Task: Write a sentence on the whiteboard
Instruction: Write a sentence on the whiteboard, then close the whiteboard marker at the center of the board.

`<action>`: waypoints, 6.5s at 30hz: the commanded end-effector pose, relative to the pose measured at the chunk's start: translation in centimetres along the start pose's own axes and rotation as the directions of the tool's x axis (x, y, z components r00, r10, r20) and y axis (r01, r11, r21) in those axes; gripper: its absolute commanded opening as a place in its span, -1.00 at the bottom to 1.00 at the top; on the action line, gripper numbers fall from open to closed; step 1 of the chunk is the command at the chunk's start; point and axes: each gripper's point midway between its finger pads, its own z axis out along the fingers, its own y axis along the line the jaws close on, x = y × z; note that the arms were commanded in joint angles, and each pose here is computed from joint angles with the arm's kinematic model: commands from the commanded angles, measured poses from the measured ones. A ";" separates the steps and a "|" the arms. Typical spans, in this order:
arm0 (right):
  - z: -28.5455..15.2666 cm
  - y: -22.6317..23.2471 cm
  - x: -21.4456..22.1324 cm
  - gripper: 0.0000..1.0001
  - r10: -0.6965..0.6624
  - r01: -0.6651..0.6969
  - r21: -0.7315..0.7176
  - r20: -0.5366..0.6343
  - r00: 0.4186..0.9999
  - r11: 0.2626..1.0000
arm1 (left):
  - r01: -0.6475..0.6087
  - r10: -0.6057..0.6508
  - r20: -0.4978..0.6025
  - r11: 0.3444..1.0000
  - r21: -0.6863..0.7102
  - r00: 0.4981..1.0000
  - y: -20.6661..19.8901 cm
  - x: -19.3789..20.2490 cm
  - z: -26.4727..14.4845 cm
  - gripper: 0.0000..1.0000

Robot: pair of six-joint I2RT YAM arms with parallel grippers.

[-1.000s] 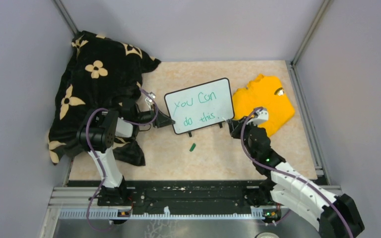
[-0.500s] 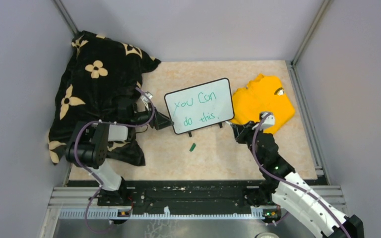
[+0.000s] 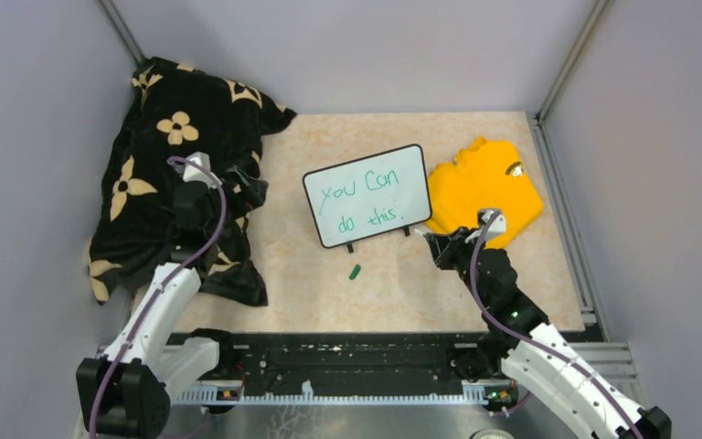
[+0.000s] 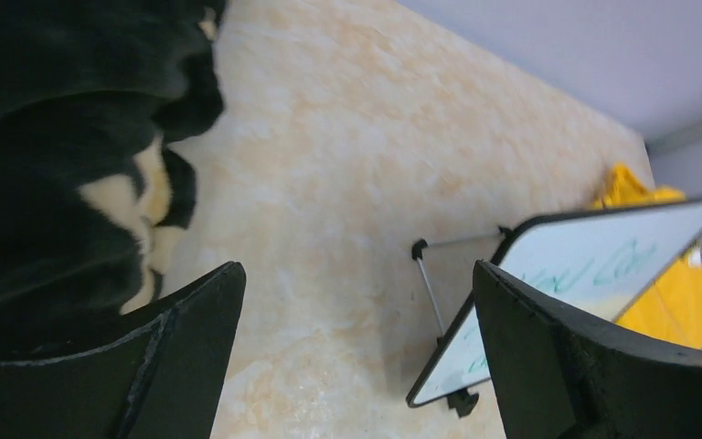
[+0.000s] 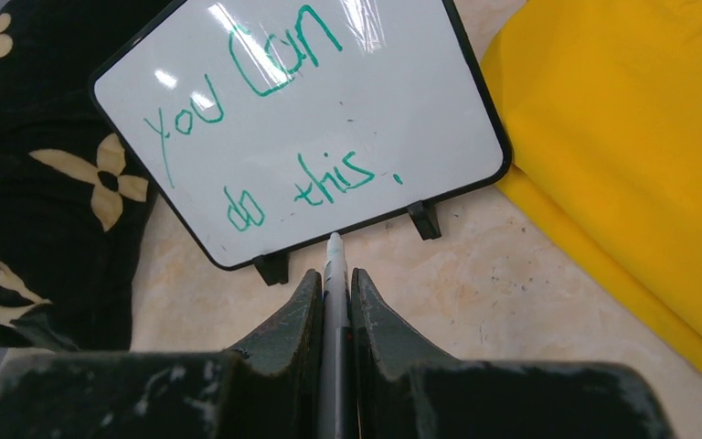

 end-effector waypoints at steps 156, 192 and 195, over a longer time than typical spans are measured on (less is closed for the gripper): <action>-4.8 -0.4 -6.2 -1.00 -0.072 0.064 0.062 0.137 0.988 0.996 | -0.466 0.661 -0.731 0.706 0.533 0.166 -9.5 30.8 -5.6 -0.20; -4.7 -0.6 -6.3 -1.00 -0.072 0.062 0.076 0.141 0.987 0.995 | -0.278 0.484 -0.543 0.865 0.419 0.686 -15.5 17.5 -4.7 -1.00; -4.7 -0.5 -6.6 -1.00 -0.074 0.064 0.077 0.142 0.987 0.995 | -0.199 0.400 -0.411 0.871 0.449 0.819 -17.4 12.9 -5.1 -1.00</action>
